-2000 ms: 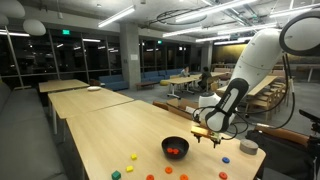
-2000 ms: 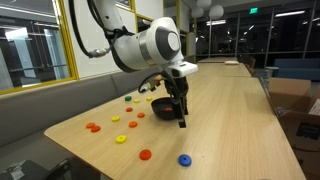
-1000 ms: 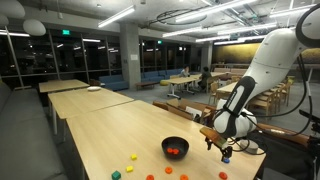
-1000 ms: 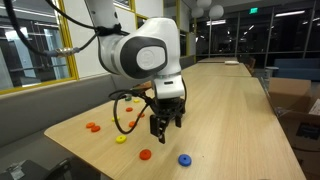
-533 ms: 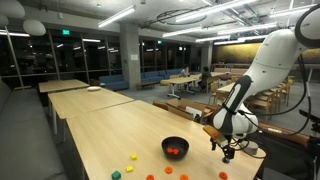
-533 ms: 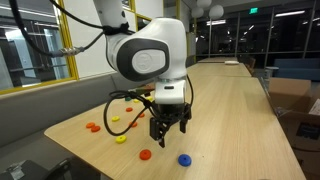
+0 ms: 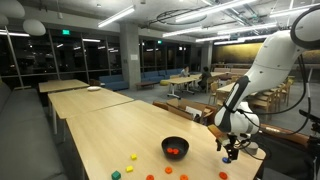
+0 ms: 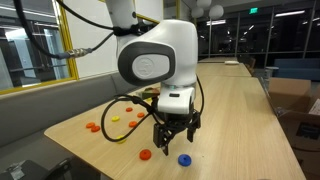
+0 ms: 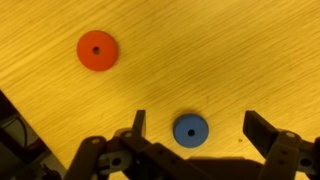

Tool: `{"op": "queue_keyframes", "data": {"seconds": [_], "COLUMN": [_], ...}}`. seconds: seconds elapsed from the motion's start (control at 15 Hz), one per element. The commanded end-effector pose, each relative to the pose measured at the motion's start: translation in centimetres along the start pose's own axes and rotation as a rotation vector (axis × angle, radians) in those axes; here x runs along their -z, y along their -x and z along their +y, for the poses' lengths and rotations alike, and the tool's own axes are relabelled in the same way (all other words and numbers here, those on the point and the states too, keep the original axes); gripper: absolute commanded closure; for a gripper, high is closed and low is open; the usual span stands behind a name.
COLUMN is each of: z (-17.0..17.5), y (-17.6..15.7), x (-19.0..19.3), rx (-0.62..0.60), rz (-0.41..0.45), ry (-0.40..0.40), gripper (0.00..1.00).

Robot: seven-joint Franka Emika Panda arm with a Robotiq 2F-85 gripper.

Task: Put some of the discs on the table in the bowl

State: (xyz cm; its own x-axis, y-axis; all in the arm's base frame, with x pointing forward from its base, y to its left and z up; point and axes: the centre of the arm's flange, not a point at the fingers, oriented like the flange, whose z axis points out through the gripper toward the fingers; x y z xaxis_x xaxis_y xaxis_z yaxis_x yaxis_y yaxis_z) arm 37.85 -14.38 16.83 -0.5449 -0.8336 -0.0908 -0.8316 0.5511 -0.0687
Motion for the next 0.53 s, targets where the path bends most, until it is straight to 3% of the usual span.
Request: {"op": "queue_keyframes", "data": {"seconds": [0.0,0.47], "z": [0.0,0.0], "y": [-1.2,-2.1], "x": [-1.3,-2.4], "rx": [-0.036,-0.066], "rz": [-0.019,-0.019], "ry": [0.005,0.035], "gripper": [0.00,0.00]}}
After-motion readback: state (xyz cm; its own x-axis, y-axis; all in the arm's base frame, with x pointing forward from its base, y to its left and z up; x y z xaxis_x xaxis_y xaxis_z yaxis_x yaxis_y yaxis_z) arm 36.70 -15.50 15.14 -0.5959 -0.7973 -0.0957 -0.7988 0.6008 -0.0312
